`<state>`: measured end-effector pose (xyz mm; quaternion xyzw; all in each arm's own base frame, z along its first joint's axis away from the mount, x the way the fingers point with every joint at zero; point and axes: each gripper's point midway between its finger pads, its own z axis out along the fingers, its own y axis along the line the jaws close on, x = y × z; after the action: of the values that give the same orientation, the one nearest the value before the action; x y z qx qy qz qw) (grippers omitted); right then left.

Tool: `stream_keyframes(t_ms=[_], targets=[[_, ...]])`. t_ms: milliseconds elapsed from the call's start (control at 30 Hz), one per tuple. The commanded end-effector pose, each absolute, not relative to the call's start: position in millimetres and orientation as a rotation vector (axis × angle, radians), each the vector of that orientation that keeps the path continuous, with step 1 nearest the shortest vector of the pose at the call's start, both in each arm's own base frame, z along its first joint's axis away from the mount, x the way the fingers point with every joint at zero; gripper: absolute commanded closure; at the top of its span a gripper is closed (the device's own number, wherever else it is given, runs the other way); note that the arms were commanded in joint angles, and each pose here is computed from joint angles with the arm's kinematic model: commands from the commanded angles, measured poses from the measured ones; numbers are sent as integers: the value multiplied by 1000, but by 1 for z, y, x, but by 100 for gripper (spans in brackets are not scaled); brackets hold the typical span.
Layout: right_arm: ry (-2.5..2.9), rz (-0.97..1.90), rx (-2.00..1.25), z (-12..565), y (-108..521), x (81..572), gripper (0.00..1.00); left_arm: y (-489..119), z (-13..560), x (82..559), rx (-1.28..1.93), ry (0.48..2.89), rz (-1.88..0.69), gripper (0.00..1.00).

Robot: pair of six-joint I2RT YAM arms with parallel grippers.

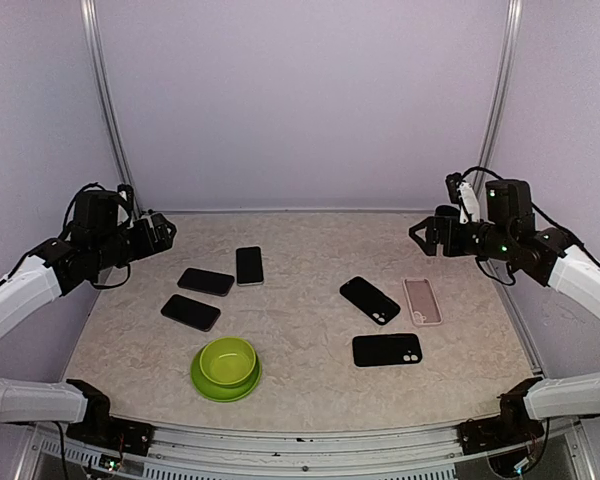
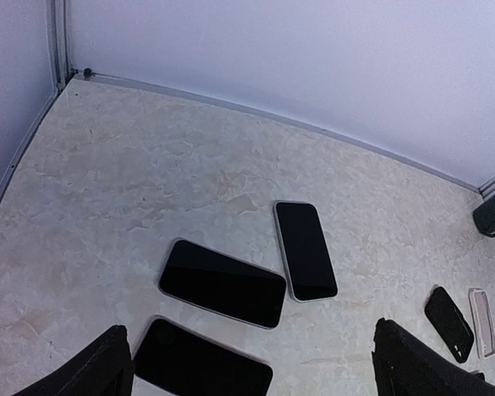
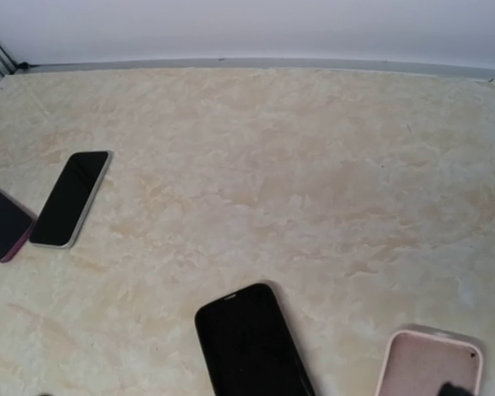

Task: Put the phone into the phone case
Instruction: Move the phone to the center of the board.

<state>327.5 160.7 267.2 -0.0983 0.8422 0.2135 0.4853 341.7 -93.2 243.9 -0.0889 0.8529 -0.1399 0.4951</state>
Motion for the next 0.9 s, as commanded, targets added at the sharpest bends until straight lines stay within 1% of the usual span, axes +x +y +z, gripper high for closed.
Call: stream_keyframes(t_ms=[0, 167, 533, 733, 867], targets=[[2036, 507, -217, 275, 154, 329, 0, -92, 251, 345, -211, 2060, -343, 2], [2053, 440, -189, 270, 145, 333, 0, -87, 243, 347, -247, 2087, -313, 4], [2283, 244, -77, 205, 125, 350, 0, -92, 204, 352, -328, 2202, -220, 8], [2378, 200, -45, 172, 123, 352, 1, -114, 196, 352, -324, 2205, -263, 8], [2403, 210, -88, 159, 135, 353, 2, -126, 194, 352, -306, 2198, -311, 8]])
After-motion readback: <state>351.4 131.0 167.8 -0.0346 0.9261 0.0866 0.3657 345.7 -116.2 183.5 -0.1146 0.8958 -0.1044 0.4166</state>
